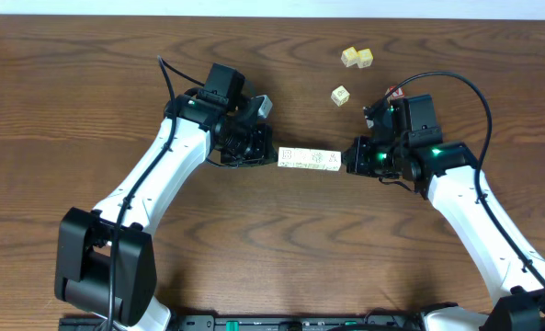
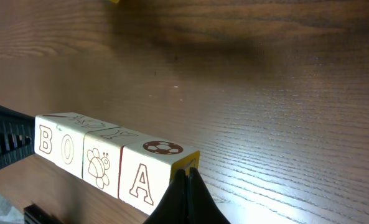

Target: Lift 4 blocks

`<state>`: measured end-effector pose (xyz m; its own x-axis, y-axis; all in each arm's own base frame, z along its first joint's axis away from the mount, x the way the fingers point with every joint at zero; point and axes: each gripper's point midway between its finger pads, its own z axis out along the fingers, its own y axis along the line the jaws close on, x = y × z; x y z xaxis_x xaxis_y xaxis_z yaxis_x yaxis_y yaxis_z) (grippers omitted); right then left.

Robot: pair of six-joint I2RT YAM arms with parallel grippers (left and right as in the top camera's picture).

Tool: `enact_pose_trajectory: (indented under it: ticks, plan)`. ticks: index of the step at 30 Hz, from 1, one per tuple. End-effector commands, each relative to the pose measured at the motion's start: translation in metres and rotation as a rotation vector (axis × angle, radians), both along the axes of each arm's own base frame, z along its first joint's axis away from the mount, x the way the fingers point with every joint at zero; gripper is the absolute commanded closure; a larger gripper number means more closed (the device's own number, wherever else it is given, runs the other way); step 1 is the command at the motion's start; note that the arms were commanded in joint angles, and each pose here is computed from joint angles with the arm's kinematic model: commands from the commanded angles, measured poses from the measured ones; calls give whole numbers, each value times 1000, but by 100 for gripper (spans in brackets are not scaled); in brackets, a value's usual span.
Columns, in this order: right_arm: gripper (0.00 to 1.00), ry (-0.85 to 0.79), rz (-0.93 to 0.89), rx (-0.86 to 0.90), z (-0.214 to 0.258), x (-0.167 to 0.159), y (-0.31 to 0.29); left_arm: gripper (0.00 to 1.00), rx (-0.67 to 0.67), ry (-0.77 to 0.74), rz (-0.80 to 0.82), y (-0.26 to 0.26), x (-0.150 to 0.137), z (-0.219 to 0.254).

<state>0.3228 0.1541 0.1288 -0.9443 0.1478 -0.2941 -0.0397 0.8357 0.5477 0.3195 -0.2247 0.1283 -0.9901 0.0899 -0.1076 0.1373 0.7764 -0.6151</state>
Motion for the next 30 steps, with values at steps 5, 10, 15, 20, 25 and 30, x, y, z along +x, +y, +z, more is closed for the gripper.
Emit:
enact_pose_trajectory:
  ticks: [5, 10, 15, 20, 25, 30]
  plan:
    - [99, -33, 59, 102, 24, -2, 23, 93, -52, 26, -36, -14, -10, 5]
    - [99, -44, 59, 104, 26, 0, 23, 92, -52, 26, -36, -14, -10, 5]
    - [99, -49, 58, 107, 27, 1, 24, 93, -52, 26, -36, -14, -10, 5]
    - [99, -49, 49, 113, 28, 2, 24, 93, -52, 26, -36, -14, -10, 5]
    - [99, -48, 49, 113, 27, 2, 24, 93, -52, 25, -36, -14, -10, 5]
    - [99, -45, 49, 112, 27, 1, 24, 93, -52, 25, -36, -14, -10, 5]
